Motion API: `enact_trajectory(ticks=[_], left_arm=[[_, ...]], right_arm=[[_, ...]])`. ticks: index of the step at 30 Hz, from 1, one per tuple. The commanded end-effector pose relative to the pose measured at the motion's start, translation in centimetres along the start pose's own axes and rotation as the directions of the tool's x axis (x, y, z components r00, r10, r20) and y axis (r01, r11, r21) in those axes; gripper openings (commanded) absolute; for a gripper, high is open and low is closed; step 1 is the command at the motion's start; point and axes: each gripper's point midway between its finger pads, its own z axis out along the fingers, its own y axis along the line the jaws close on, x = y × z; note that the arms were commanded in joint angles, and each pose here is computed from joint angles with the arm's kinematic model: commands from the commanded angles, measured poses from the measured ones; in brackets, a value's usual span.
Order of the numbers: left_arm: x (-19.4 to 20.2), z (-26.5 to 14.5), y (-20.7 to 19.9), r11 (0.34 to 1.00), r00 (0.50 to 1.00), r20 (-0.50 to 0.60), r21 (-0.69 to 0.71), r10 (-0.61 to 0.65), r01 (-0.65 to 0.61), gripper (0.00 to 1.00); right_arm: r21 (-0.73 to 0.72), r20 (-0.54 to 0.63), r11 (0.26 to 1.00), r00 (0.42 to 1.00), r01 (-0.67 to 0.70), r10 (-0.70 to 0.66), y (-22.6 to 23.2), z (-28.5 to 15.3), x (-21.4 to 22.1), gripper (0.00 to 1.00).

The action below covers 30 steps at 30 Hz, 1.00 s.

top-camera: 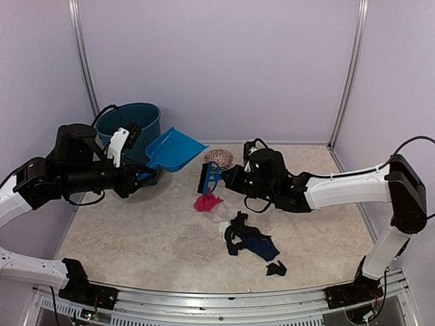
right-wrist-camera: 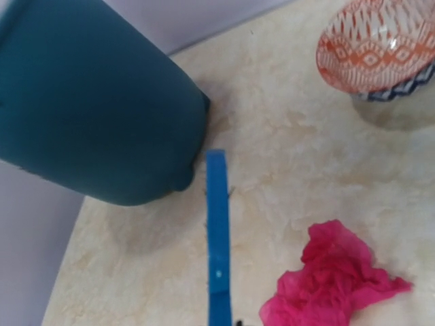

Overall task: Sweep away the paper scraps from the table
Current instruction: Sweep the paper scraps at the center of the board.

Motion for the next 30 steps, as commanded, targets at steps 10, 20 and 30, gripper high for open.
enact_trajectory(ticks=[10, 20, 30], left_arm=[[2.8, -1.2, -0.6, 0.998, 0.998, -0.045, 0.043, -0.042, 0.044, 0.00], [5.2, 0.3, -2.2, 0.994, 0.993, -0.116, 0.099, -0.027, 0.039, 0.00], [7.4, 1.6, -5.1, 0.982, 0.984, -0.174, 0.171, -0.048, 0.078, 0.00]], right_arm=[[0.032, -0.085, 0.986, 0.982, -0.165, 0.167, -4.9, 6.3, 4.0, 0.00], [0.106, -0.132, 0.964, 0.957, -0.243, 0.256, -10.0, 1.3, 6.4, 0.00], [0.075, -0.105, 0.969, 0.964, -0.236, 0.243, -10.2, -6.5, 5.0, 0.00]])
